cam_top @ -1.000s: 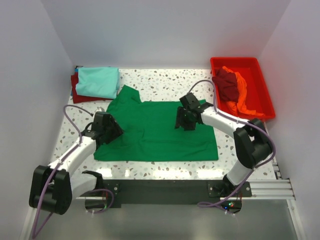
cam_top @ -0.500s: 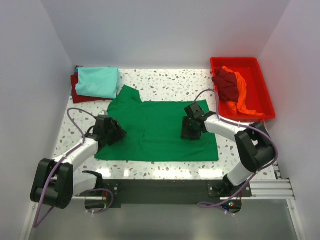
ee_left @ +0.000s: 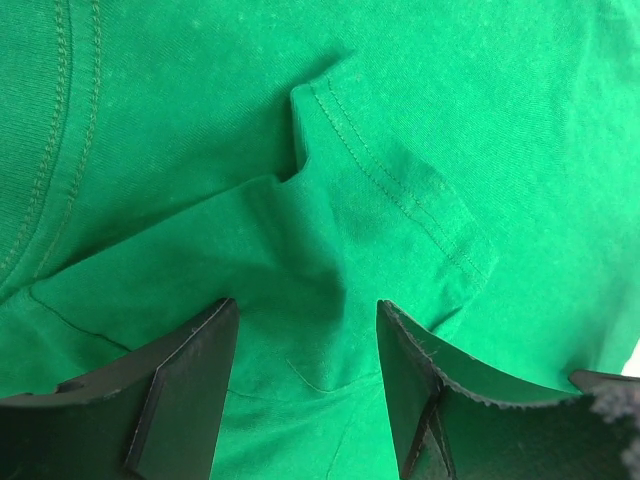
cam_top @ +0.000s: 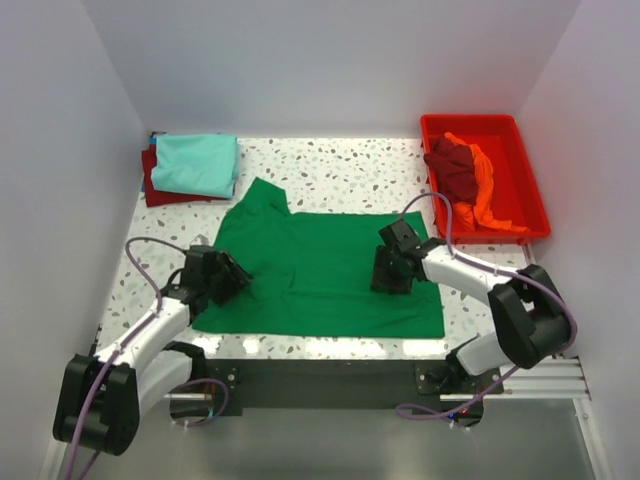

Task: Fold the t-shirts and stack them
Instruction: Flatten the tshirt out

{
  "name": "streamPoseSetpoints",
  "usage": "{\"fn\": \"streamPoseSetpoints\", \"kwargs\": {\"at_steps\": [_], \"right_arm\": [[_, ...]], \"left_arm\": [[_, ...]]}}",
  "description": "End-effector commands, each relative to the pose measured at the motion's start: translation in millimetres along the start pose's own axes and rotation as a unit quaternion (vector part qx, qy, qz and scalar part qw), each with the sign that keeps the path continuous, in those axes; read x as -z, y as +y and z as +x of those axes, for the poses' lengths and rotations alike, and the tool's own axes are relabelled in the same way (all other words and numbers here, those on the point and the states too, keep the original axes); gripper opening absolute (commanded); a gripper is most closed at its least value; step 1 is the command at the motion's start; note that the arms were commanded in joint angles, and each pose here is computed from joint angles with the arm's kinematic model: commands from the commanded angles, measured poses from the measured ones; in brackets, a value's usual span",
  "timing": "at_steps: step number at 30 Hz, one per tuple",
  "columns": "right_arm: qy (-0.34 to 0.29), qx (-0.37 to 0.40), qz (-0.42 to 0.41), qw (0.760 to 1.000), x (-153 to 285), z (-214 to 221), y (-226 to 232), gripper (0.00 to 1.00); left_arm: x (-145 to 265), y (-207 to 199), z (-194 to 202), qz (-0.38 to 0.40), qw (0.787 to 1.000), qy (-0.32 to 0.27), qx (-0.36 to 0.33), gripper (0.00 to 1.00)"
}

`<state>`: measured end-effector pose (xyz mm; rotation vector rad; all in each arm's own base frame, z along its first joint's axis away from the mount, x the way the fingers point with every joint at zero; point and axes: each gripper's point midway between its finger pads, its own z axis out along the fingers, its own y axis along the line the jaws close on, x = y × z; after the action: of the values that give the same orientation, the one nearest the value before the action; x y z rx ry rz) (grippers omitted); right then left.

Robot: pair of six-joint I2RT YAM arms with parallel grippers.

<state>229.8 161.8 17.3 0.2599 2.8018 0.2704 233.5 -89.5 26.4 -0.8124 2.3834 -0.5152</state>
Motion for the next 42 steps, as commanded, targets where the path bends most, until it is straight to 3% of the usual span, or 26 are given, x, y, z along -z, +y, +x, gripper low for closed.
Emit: {"fn": "streamPoseSetpoints", "kwargs": {"at_steps": [1,7,13,21,28,34,42], "right_arm": [[0.054,-0.012,0.052,0.997,-0.3,36.8,-32.8,0.55],[0.065,-0.026,0.040,0.997,8.2,51.5,-36.6,0.55],[0.056,-0.017,0.032,0.998,20.4,47.6,-34.3,0.56],[-0.009,0.024,0.036,0.999,56.7,-10.9,-11.4,0.58],[-0.016,0.033,0.030,0.999,42.6,-32.2,6.6,0.58],[0.008,0.024,0.014,1.000,12.2,-22.5,12.8,0.58],[0.040,0.034,0.035,0.998,-7.0,-2.3,-3.1,0.58]], "left_arm": [[9.8,51.8,44.7,-0.088,0.993,0.068,0.026,0.64],[18.4,52.1,53.4,-0.081,0.993,0.077,0.047,0.64],[30.1,29.2,26.9,-0.060,0.997,0.038,0.041,0.64],[42.9,-28.8,-34.2,-0.014,0.999,-0.030,0.004,0.65],[18.9,-53.9,-31.3,0.029,1.000,-0.002,-0.005,0.65],[1.1,-51.1,-17.6,0.045,0.999,0.018,0.002,0.65],[-9.4,-7.9,0.3,-0.016,1.000,0.022,-0.006,0.65]]}}
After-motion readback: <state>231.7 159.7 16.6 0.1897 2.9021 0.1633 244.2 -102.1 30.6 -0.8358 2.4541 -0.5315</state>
